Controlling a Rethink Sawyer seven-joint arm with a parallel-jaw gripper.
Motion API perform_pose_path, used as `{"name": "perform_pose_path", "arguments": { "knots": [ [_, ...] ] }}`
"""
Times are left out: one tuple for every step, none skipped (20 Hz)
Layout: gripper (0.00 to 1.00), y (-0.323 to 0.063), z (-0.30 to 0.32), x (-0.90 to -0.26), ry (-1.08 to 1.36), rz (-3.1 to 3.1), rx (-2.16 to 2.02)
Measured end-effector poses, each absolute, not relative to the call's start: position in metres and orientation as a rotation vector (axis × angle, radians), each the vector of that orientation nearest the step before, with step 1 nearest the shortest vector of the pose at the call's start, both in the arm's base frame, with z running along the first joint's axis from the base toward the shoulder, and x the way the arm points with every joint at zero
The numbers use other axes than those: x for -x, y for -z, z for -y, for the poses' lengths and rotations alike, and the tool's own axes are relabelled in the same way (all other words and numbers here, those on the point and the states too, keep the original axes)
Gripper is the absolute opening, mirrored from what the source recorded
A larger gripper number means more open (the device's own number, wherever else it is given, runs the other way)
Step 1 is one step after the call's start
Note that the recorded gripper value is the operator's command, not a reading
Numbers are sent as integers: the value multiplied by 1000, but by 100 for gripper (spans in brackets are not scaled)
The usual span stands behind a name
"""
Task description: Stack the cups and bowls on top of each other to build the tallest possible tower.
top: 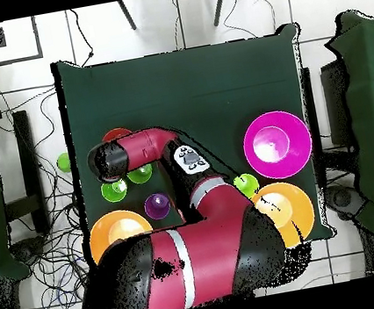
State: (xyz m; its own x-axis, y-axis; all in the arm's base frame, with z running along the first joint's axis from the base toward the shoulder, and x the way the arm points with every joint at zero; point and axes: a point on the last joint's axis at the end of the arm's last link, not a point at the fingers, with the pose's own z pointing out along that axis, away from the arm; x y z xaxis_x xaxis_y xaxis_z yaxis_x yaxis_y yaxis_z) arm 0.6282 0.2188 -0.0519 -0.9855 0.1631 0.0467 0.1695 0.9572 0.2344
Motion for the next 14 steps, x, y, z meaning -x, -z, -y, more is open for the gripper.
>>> {"name": "perform_pose_path", "arguments": {
  "knots": [
    [100,52,-219,-628,373,3081,262],
    [100,52,-219,-629,373,3082,262],
    [100,52,-219,-629,373,3084,261],
    [100,52,-219,-630,373,3086,262],
    [100,51,-219,-631,374,3087,262],
    [100,51,-219,-634,375,3093,264],
    [100,51,-219,-635,375,3094,264],
    [100,51,-219,-636,375,3095,265],
    [100,51,-219,-637,375,3096,267],
    [100,52,-219,-640,371,3093,268],
    [100,52,-218,-642,369,3091,269],
    [100,52,-218,-644,367,3089,270],
    [100,52,-218,-646,366,3087,272],
    [100,52,-217,-647,366,3085,273]
  ]
}}
